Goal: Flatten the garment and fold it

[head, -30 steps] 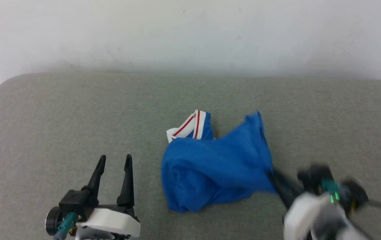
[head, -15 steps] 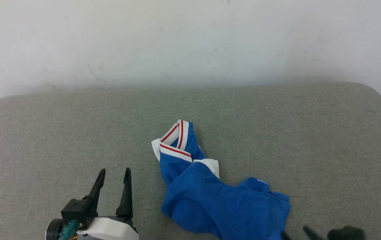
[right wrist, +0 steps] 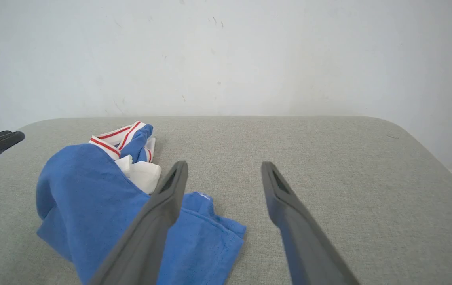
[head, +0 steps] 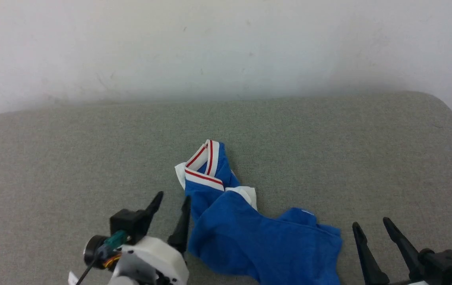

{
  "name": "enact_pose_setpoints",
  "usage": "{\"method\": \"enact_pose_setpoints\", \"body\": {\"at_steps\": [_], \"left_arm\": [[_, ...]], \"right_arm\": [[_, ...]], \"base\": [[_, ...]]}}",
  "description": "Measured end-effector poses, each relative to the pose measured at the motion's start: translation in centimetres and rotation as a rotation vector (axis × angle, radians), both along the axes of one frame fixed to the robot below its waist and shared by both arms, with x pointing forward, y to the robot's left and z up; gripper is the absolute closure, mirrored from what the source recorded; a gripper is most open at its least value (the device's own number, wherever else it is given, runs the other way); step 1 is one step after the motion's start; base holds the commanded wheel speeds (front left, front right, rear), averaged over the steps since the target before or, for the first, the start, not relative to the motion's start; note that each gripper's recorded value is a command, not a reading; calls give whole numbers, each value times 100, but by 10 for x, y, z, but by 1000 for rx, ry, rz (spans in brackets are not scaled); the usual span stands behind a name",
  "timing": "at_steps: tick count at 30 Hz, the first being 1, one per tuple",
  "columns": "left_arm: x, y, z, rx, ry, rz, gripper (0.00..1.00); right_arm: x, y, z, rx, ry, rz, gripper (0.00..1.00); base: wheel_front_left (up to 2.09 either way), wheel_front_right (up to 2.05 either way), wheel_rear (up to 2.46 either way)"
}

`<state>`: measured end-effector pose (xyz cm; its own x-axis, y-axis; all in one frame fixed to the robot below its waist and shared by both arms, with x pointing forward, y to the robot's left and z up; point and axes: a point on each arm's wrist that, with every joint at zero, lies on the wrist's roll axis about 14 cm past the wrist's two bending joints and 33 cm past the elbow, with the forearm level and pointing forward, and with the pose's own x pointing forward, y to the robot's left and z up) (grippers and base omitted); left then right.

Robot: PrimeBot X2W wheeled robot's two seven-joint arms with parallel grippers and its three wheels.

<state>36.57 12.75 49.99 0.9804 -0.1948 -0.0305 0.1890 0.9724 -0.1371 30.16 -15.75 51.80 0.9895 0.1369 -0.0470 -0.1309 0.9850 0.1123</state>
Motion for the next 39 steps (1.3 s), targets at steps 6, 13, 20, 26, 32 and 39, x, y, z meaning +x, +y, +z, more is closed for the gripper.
{"method": "enact_pose_setpoints", "body": {"at_steps": [6, 13, 20, 26, 32, 39], "left_arm": [[9, -56, -8, 25, 164, -223, 0], [4, -77, -39, 153, 368, -372, 58], [-15, -88, -31, 203, 340, -465, 100], [-72, -84, -47, 232, 417, -537, 100], [-149, -71, -94, 217, 673, -552, 100], [-145, -57, -89, 124, 631, -399, 0]], "right_arm": [[5, 0, -2, -10, 11, -2, 0], [7, -4, -5, -15, 26, -17, 0], [6, -11, -7, -19, 31, -39, 0], [7, -11, -5, -18, 23, -33, 0], [8, -4, -4, -17, 17, -6, 0], [7, 4, -2, -14, 13, 20, 0]], "base": [[0, 0, 0], [0, 0, 0], [0, 0, 0], [0, 0, 0], [0, 0, 0], [0, 0, 0]]}}
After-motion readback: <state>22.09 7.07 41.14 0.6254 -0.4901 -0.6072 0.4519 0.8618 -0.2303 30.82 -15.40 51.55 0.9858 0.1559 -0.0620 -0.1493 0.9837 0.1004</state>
